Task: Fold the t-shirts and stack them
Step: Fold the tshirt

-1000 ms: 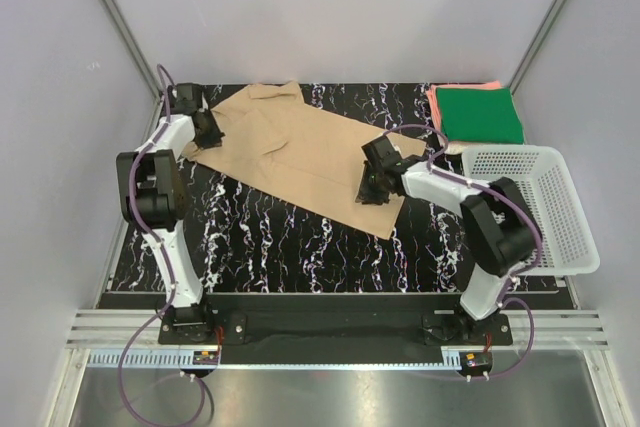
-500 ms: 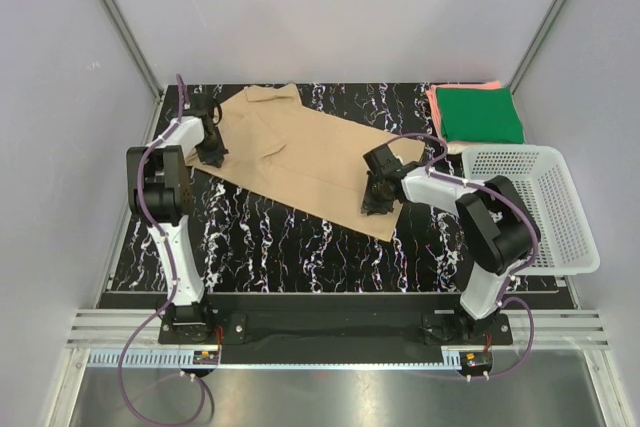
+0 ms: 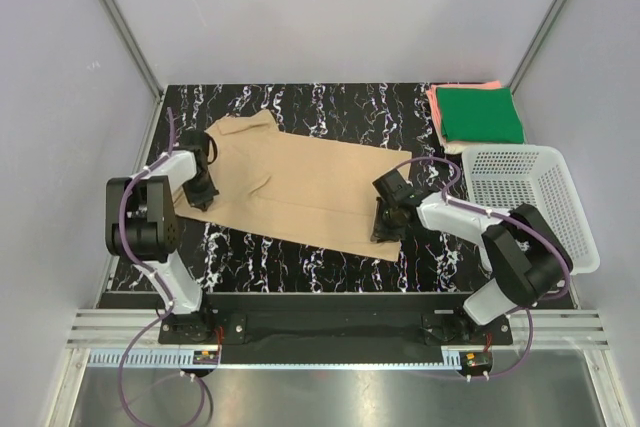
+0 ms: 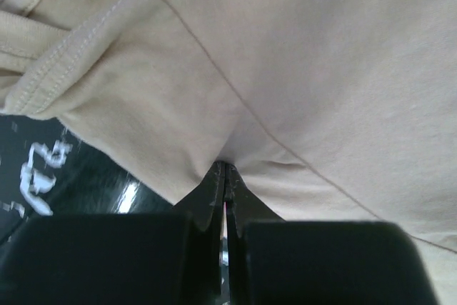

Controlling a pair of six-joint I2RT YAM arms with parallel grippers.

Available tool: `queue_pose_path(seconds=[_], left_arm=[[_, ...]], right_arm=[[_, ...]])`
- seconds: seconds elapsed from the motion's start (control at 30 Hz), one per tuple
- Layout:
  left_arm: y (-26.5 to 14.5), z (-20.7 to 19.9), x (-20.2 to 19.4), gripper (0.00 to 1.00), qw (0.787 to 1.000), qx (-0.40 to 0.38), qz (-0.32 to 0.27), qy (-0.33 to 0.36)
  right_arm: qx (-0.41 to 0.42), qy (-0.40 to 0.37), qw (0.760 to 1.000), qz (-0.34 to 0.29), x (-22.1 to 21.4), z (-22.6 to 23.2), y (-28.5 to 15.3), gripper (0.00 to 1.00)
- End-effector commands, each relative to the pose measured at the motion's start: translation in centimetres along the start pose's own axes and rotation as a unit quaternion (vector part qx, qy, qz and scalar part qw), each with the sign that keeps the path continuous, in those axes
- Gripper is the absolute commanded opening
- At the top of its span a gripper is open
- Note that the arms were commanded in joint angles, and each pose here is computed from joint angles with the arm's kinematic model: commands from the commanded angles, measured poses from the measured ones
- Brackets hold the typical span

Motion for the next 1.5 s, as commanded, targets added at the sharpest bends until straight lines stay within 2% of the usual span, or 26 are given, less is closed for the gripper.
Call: queue_pose_path(seconds=[0.0,0.1,0.17,0.27,0.3,0.33,0.37,0.4,0.43,0.5,0.57,0.6,0.67,0.7,0.73,0.8,0.83,1.0,1.13,1.2,1.47], left_arm=[[-2.1,1.7,-0.6,0.01,0.999,0.013,-0.018,-0.029],[-7.1,1.0,1.5,0.15,0.994,-0.077,-0.075,-0.032],[-10.4,-0.2,3.8,0.2,0.983,-0.149,-0.11,-0.017],[-13.2,-1.9,7.2,0.3,0.967,-0.205,-0.149,0.005],[-12.0,-2.8,8.1,0.33,0.969,-0.208,-0.135,0.014],[-13.1,-3.3,10.2,0.33,0.961,-0.231,-0.152,0.02],[-12.9,-4.2,11.1,0.33,0.955,-0.259,-0.141,0.031],[-10.8,-5.2,12.0,0.33,0.958,-0.26,-0.118,0.037],[-11.6,-5.6,14.1,0.33,0.951,-0.275,-0.139,0.039],[-9.9,-6.8,17.0,0.33,0.948,-0.284,-0.141,0.033],[-9.0,-7.6,18.6,0.33,0.944,-0.294,-0.143,0.031],[-7.0,-8.2,19.1,0.33,0.947,-0.29,-0.132,0.031],[-7.1,-9.0,21.0,0.34,0.943,-0.294,-0.156,0.03],[-4.8,-9.7,21.3,0.35,0.947,-0.286,-0.144,0.03],[-5.3,-10.1,22.6,0.36,0.942,-0.292,-0.164,0.027],[-2.1,-11.0,23.0,0.37,0.945,-0.29,-0.147,0.022],[-2.2,-11.2,23.9,0.37,0.941,-0.298,-0.157,0.016],[2.5,-12.3,24.0,0.44,0.946,-0.289,-0.148,0.003],[4.6,-12.9,23.0,0.44,0.945,-0.304,-0.118,-0.017],[5.3,-13.4,22.6,0.43,0.94,-0.325,-0.102,-0.013],[5.5,-13.5,22.8,0.43,0.935,-0.34,-0.104,-0.003]], right_arm=[[0.002,0.001,1.0,0.015,-0.9,-0.1,-1.2,0.27],[0.015,-0.02,1.0,-0.015,0.9,0.9,-2.8,0.29],[0.023,-0.032,0.998,-0.04,3.0,2.1,-4.6,0.31],[0.034,-0.052,0.993,-0.096,6.4,3.6,-7.2,0.32],[0.029,-0.064,0.992,-0.106,7.4,3.8,-7.3,0.32],[0.023,-0.065,0.99,-0.119,8.3,3.8,-7.6,0.33],[0.021,-0.072,0.987,-0.144,10.0,4.3,-8.4,0.33],[-0.009,-0.072,0.985,-0.155,11.0,4.0,-7.9,0.33],[-0.033,-0.072,0.983,-0.168,11.8,3.8,-8.0,0.33],[-0.078,-0.068,0.973,-0.206,14.2,3.4,-8.4,0.34],[-0.09,-0.063,0.967,-0.231,16.3,3.0,-9.2,0.34],[-0.101,-0.063,0.964,-0.238,17.0,2.8,-9.0,0.34],[-0.101,-0.071,0.96,-0.25,18.0,2.9,-9.3,0.34],[-0.1,-0.072,0.959,-0.255,18.3,2.9,-9.1,0.34],[-0.098,-0.074,0.959,-0.255,18.3,2.9,-9.0,0.34],[-0.087,-0.071,0.962,-0.248,18.2,2.8,-8.3,0.35],[-0.078,-0.071,0.962,-0.251,18.3,3.0,-7.9,0.35],[-0.038,-0.071,0.971,-0.226,18.1,3.6,-6.3,0.35],[-0.022,-0.073,0.971,-0.228,18.2,3.9,-6.2,0.35],[-0.014,-0.076,0.971,-0.228,18.3,4.0,-6.3,0.35],[0.006,-0.076,0.971,-0.229,18.4,4.3,-6.3,0.35]])
Point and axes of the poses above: each gripper's point midway between its finger pads, its own y axis out along the fingers, its own z axis along the line the jaws close on, x = y × z, the point moved 9 cm from there along -y, back along the fingers, and after that the axes turned 11 degrees about -y, right-handed, at the moved point
